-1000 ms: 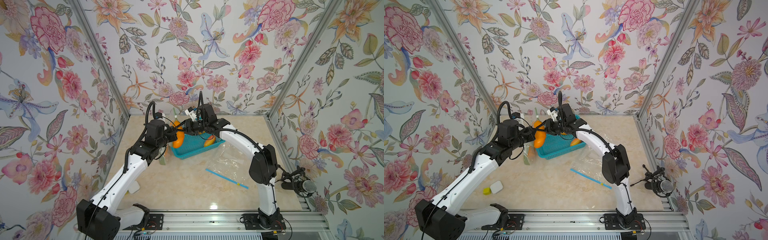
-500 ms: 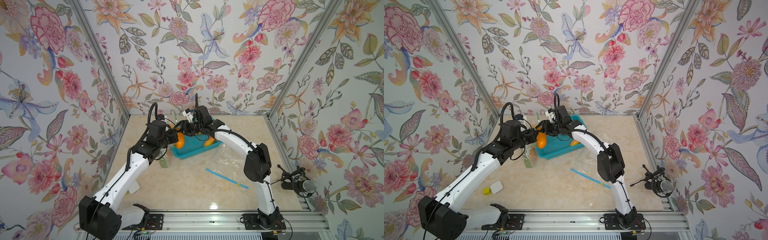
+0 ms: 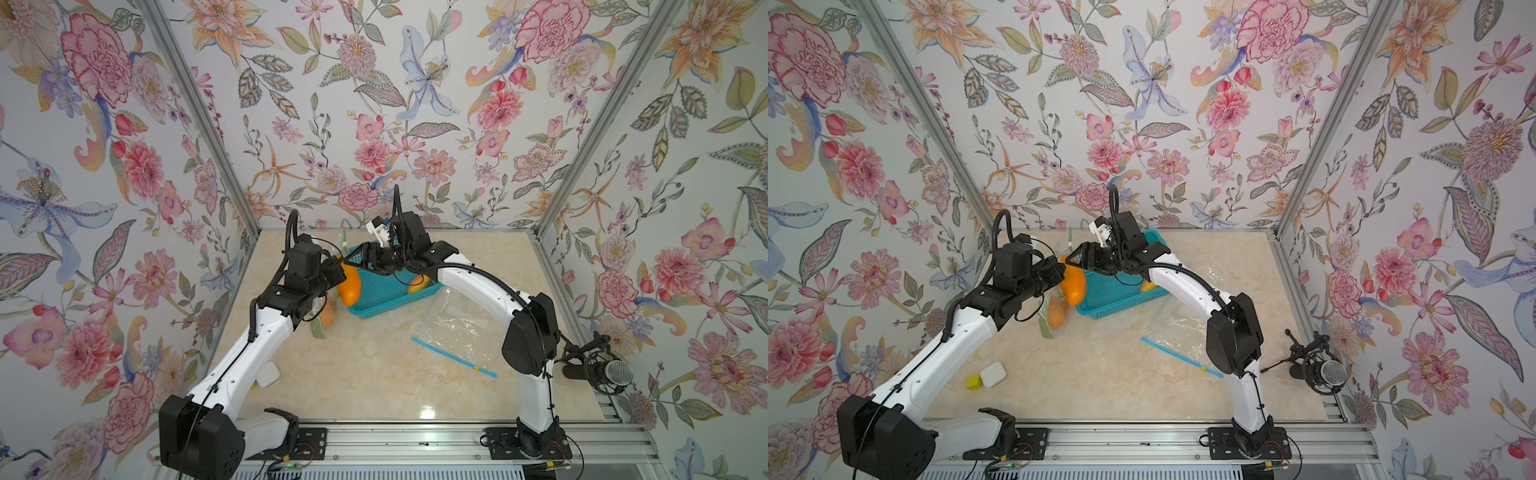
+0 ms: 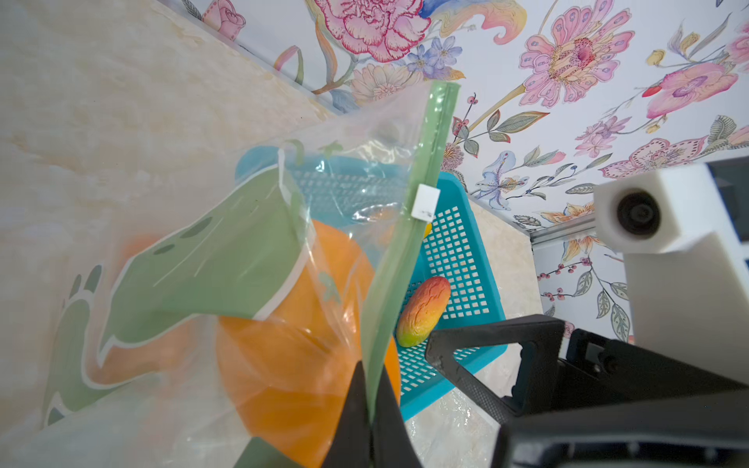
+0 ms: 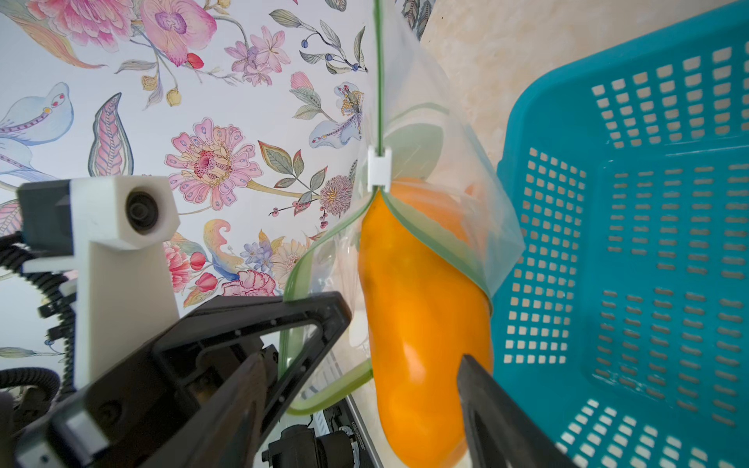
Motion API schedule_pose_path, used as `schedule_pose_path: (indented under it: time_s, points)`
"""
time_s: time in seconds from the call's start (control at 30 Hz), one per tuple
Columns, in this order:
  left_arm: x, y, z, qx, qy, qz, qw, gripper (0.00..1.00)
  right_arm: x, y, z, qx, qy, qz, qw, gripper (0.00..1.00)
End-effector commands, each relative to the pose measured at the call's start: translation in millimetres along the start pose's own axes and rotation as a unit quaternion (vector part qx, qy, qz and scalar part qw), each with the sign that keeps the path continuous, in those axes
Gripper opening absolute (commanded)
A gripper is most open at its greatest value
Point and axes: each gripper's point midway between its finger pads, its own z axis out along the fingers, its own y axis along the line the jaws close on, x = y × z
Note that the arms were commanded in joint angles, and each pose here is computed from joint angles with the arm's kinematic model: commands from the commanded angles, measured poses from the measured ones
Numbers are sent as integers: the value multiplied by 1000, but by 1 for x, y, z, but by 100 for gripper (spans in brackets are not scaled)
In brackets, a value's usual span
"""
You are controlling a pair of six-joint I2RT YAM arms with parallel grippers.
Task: Place the mango in a zip-top bag and seal the zipper
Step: Place the mango in the zipper food storage bag.
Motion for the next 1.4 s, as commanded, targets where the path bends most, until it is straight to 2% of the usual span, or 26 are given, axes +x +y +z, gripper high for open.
schedule_pose_path:
  time_s: [0.0,0.17,0.3,0.4,0.57,0.73,0.83,1.0,1.27,1.33,1.37]
  points:
    - [-16,1,-5,-2,-33,-23,999,0,4,-3,-14,22,-15,-9,1000,75]
    - [-18,-1,-5,0,-34,-21,999,0,25,-15,-30,42,-22,-14,999,80]
    - [-18,-1,-6,2,-36,-21,999,0,50,-8,-28,9,-11,-15,1000,81]
    - [-19,-3,-7,5,-39,-20,999,0,68,0,-18,-21,5,-18,1000,80]
    - [-20,-8,-7,14,-36,-16,999,0,84,2,4,-47,29,-11,998,72]
    - [-19,-10,-9,21,-33,-13,999,0,74,2,13,-57,23,-17,998,62]
    - [-20,-11,-12,23,-35,-13,999,0,62,4,13,-61,13,-26,998,53]
    - [-19,-12,-15,27,-35,-15,999,0,43,13,10,-63,-8,-48,997,47]
    - [-15,-20,-18,45,-25,-15,999,0,6,22,8,-65,-36,-76,994,46]
    - [-15,-22,-18,50,-26,-17,998,0,3,22,13,-67,-33,-74,994,41]
    - [-16,-24,-19,55,-29,-19,998,0,3,21,17,-68,-29,-71,995,35]
